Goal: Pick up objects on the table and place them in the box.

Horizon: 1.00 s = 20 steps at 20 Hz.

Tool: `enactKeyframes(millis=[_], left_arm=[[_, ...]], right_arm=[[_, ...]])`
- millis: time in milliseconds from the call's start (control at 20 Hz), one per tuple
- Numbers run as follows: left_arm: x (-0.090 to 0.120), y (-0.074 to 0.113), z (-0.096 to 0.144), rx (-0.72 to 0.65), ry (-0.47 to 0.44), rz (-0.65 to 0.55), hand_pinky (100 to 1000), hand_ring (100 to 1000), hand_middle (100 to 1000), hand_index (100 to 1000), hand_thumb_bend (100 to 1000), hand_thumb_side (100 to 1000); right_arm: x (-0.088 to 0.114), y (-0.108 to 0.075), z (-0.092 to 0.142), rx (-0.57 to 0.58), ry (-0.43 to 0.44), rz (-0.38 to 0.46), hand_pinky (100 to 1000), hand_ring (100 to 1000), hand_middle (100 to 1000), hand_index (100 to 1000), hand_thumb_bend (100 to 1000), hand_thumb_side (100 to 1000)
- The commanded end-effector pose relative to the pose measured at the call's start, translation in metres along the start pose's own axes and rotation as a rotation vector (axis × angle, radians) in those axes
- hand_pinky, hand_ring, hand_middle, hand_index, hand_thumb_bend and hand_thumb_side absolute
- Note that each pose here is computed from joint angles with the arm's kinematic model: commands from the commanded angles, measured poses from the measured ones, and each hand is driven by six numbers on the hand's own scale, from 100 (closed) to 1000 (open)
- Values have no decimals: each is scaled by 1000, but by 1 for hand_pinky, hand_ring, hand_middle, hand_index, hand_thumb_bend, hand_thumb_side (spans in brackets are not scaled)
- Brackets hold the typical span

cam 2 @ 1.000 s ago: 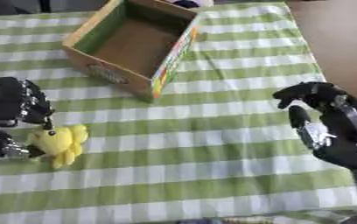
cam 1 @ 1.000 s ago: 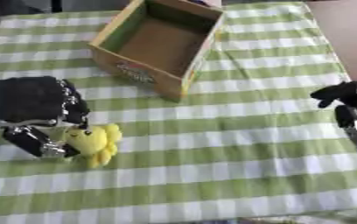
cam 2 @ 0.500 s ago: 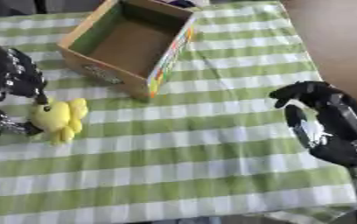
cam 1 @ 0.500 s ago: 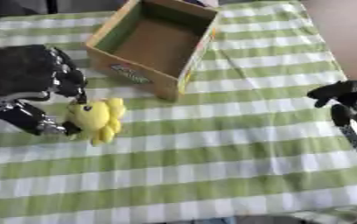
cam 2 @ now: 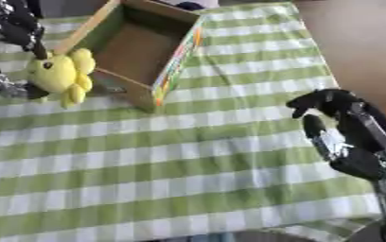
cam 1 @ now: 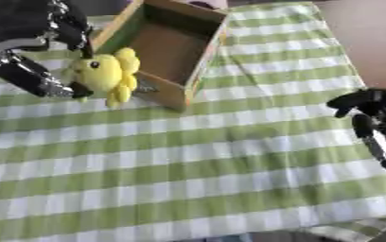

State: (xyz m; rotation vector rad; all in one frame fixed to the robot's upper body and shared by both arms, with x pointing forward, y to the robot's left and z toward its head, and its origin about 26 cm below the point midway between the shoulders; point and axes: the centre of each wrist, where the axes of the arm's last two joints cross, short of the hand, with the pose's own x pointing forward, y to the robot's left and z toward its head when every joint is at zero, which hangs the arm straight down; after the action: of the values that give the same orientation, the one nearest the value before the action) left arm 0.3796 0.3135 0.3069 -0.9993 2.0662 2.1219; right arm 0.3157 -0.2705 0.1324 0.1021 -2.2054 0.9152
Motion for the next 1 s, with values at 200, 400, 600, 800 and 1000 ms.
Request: enactKeyframes(millis=[200,400,600,800,1000], left_arm=[[-34,-11,0,8,123,3,330,358,330,528,361,265],[-50,-18,8,24,212,-16,332,359,332,530,360,251],[-63,-24,22,48,311,-33,337,365,340,537,356,243],[-69,-31,33,60,369,-67,358,383,362,553,390,254],[-68,-38,37,40,389,-112,490,483,478,648,444,290]], right_arm=[[5,-1,-7,29,-35,-2,782,739,535,739,100,526],[7,0,-13,44,-54,-6,782,739,535,739,100,528],[9,0,-19,54,-71,-5,783,739,534,738,100,531],[11,-1,-24,58,-85,-1,783,739,534,738,100,533],[13,-2,-25,53,-91,2,783,739,534,738,100,534]])
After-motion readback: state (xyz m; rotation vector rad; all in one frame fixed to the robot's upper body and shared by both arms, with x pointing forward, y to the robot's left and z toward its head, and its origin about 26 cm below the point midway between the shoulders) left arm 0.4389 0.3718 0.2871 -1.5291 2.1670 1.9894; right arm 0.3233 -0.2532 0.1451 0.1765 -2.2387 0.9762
